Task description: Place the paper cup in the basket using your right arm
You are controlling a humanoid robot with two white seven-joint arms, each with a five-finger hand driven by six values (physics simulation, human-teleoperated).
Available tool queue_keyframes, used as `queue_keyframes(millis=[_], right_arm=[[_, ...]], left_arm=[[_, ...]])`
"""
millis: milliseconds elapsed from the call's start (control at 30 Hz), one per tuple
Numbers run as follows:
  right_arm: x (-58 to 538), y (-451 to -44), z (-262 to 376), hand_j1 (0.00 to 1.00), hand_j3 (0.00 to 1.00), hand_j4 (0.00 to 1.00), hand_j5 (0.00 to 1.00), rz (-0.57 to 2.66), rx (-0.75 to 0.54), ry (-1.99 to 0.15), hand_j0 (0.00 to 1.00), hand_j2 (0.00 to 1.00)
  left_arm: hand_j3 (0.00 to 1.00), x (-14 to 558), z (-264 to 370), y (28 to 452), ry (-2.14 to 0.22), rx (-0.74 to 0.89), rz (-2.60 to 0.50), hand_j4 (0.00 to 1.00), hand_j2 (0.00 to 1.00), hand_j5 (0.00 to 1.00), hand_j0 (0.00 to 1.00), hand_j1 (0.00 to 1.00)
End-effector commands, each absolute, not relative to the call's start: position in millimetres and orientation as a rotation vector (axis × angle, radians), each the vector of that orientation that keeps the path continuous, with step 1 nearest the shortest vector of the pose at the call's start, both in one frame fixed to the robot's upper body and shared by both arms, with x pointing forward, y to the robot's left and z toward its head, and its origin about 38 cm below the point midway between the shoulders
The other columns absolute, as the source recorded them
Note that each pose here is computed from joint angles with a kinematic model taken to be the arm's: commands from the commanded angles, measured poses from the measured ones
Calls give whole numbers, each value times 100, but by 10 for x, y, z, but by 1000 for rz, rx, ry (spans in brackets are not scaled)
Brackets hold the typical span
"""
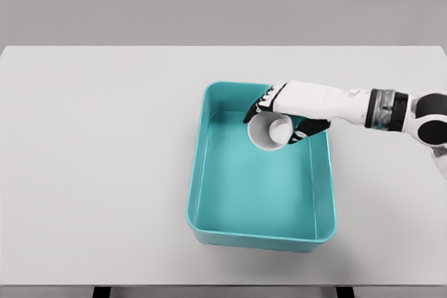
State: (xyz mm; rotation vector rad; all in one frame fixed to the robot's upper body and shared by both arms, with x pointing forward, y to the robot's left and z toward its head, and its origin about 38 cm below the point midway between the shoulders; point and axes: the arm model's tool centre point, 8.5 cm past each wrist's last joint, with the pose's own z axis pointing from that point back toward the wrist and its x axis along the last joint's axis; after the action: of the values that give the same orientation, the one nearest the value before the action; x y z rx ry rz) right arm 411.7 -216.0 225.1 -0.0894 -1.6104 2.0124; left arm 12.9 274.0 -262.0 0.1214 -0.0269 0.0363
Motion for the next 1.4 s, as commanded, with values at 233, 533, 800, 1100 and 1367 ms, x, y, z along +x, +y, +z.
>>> queue_keyframes(millis=[233,533,800,1100,1367], right_arm=[[4065,-1928,2032,72,72,72,72,2134,-216,-1469,72,72],[4052,-1832,1922,100,100,100,100,2179,-250,-1422,100,100],[4050,-1833,2196,100,100,100,100,2133,-239,-1536,100,100],[3944,-3011,2906,100,100,100,100,1617,-40,-1980,100,100],[4019,-4267,2191,100,100,100,100,1161,-151,-1806,100,100]], left_arm=[[100,129,-2620,2740,-27,121,36,100,100,100,100,100],[100,129,-2620,2740,-27,121,36,100,100,100,100,100],[100,129,-2620,2740,-27,121,36,100,100,100,100,100],[100,129,-2620,2740,-27,121,36,100,100,100,100,100],[100,129,-2620,2740,-27,121,36,100,100,100,100,100]])
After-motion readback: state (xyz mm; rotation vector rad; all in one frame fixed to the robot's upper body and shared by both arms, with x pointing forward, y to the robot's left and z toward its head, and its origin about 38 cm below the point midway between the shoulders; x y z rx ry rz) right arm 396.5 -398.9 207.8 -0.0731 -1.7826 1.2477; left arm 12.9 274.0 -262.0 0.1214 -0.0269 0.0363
